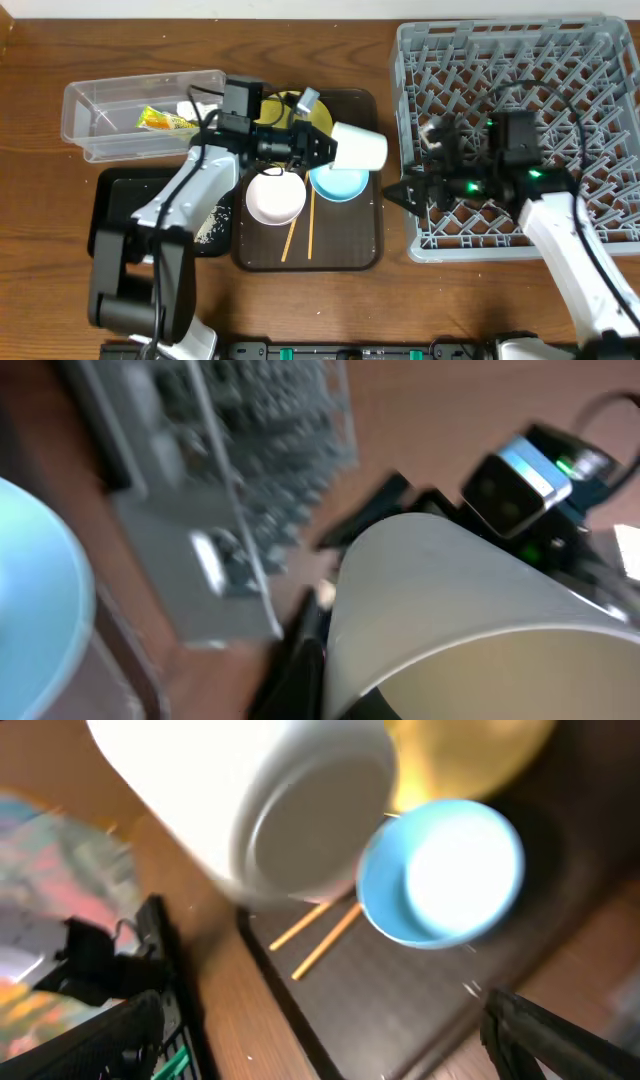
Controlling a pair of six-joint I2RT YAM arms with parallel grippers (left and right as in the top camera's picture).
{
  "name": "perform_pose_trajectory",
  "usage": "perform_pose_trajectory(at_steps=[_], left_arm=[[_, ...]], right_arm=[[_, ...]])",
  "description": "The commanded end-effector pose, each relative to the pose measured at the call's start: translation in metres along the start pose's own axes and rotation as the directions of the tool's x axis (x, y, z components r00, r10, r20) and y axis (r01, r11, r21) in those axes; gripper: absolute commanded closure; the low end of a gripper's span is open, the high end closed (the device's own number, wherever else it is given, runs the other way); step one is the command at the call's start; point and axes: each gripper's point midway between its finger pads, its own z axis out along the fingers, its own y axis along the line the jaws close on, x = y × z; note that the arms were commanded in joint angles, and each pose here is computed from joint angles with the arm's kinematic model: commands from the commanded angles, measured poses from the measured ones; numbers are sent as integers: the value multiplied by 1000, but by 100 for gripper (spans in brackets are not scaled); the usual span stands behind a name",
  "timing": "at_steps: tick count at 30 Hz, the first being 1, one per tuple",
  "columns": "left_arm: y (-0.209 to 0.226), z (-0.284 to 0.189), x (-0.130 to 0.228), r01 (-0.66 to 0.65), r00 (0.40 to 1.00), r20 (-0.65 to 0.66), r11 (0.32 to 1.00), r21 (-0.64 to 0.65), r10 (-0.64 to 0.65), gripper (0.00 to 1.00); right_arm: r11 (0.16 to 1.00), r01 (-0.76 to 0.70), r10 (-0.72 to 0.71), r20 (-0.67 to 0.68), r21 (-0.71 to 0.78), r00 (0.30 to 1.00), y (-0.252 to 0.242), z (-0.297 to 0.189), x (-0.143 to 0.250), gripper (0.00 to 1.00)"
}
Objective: Sort waste into correct bins and load items into the dishwasher rack
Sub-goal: 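Lift the white cup and hand it to the right gripper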
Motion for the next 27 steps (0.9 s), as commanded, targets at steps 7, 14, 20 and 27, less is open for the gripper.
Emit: perform_pose_trajectory(at_steps=[7, 14, 20, 27], left_arm=[[-25, 0, 12, 3, 996, -89, 991, 137, 9, 94], [-26, 7, 16, 1, 994, -105, 991, 134, 13, 94], [-25, 7, 16, 0, 995, -104, 991, 130, 13, 94], [-25, 7, 16, 1, 995, -104, 991, 130, 13, 94]], right_arm=[[948, 266, -239, 162, -176, 958, 18, 14, -43, 4], [926, 311, -267, 212, -213, 940, 33, 16, -59, 1], [918, 316, -272, 200, -241, 941, 42, 22, -56, 7], [917, 316, -272, 198, -243, 942, 43, 23, -55, 23]])
